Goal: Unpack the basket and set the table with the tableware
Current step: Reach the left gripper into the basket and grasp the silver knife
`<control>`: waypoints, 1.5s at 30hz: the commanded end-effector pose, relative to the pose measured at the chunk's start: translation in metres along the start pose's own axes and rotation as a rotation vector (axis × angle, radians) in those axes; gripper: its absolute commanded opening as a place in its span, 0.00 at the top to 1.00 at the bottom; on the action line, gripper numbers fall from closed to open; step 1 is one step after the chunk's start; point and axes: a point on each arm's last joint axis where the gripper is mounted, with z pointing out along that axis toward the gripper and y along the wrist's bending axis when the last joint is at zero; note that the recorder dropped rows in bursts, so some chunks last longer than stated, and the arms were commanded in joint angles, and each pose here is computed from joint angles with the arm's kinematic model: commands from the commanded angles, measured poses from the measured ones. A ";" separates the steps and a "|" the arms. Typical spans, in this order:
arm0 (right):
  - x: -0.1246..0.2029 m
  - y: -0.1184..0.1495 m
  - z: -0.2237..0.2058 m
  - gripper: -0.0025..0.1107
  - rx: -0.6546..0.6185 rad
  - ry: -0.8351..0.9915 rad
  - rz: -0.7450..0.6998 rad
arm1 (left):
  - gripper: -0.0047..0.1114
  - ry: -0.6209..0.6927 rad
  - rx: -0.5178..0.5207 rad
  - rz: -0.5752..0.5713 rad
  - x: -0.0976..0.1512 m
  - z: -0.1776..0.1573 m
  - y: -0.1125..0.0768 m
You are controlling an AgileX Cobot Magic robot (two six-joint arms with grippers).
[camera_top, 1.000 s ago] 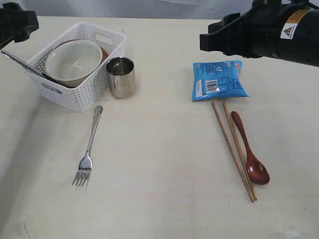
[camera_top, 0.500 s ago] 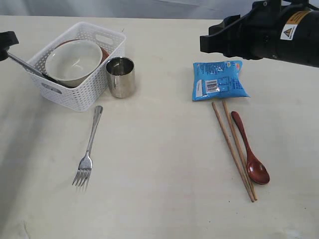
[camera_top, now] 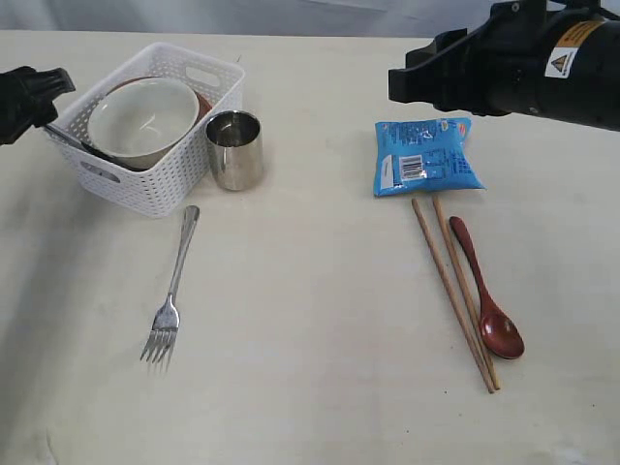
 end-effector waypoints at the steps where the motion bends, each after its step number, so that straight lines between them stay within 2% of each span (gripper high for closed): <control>1: -0.001 0.001 -0.002 0.66 -0.002 -0.008 -0.001 | 0.40 -0.006 -0.024 -0.028 -0.002 0.007 -0.001; 7: -0.001 0.001 -0.002 0.66 -0.002 -0.008 -0.001 | 0.40 -0.046 -0.044 -0.019 -0.012 0.010 -0.005; 13: -0.001 0.001 -0.002 0.66 -0.002 -0.008 -0.001 | 0.43 0.011 0.032 0.005 -0.009 0.023 -0.017; 16: -0.001 0.001 -0.002 0.66 -0.002 -0.008 -0.001 | 0.55 0.030 0.033 0.009 -0.007 0.029 -0.018; 21: -0.001 0.001 -0.002 0.66 -0.002 -0.008 -0.001 | 0.84 0.033 0.027 0.006 -0.006 0.031 -0.018; 24: -0.001 0.001 -0.002 0.66 -0.002 -0.008 -0.001 | 0.96 0.024 0.014 0.006 -0.006 0.031 -0.017; 34: -0.001 0.001 -0.002 0.66 -0.002 -0.008 -0.001 | 0.96 0.004 0.015 0.002 -0.012 0.030 -0.019; 45: -0.001 0.001 -0.002 0.66 -0.002 -0.010 -0.001 | 0.96 -0.054 0.135 -0.015 -0.042 0.025 -0.044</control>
